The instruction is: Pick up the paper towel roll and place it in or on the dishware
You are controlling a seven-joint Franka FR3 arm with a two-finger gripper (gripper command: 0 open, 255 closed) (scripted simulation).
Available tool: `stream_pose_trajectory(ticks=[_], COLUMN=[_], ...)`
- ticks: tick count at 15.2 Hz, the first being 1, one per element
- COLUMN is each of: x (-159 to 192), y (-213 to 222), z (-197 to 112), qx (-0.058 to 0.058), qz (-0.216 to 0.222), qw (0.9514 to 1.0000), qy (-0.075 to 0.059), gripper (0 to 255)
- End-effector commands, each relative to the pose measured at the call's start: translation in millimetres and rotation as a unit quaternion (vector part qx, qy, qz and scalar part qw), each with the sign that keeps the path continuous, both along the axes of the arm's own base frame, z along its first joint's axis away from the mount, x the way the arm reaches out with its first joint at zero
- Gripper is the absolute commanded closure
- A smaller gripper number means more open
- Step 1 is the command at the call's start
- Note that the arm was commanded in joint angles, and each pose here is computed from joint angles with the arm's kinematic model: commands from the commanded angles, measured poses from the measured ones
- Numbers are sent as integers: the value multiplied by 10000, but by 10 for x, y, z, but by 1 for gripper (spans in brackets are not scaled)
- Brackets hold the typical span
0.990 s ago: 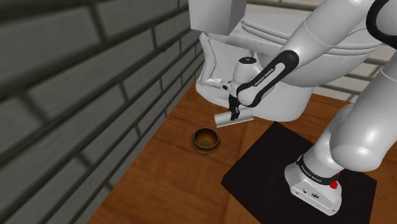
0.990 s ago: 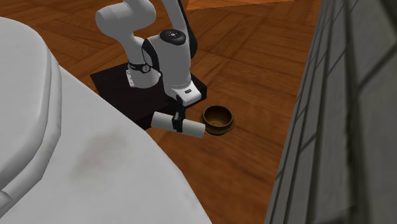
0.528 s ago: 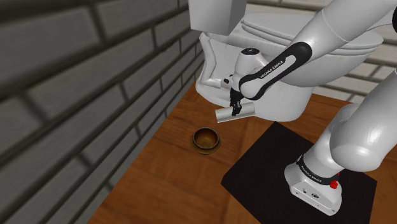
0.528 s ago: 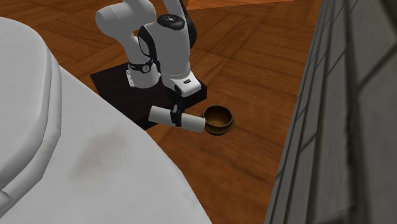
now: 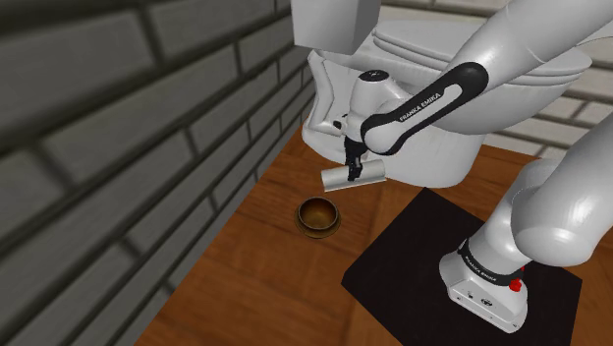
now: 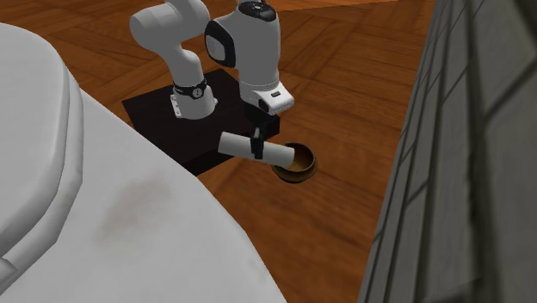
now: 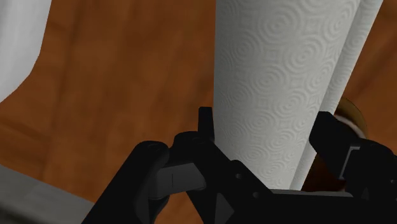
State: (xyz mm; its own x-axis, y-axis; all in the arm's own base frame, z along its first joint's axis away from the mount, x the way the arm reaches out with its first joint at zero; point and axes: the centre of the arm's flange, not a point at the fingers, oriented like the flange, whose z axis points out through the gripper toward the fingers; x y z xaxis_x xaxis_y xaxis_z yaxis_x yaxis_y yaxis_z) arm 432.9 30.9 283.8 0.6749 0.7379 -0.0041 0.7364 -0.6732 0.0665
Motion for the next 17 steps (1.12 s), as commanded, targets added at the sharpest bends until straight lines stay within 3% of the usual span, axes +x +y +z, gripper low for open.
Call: stream_pose_trajectory(ticks=[1, 9, 17], x=[5, 104, 104], y=[260, 1370, 1370], z=[4, 53, -369], qx=[0, 0, 0], qz=[-10, -10, -10], qw=[10000, 10000, 10000], qy=[0, 0, 0], gripper=[255, 255, 255])
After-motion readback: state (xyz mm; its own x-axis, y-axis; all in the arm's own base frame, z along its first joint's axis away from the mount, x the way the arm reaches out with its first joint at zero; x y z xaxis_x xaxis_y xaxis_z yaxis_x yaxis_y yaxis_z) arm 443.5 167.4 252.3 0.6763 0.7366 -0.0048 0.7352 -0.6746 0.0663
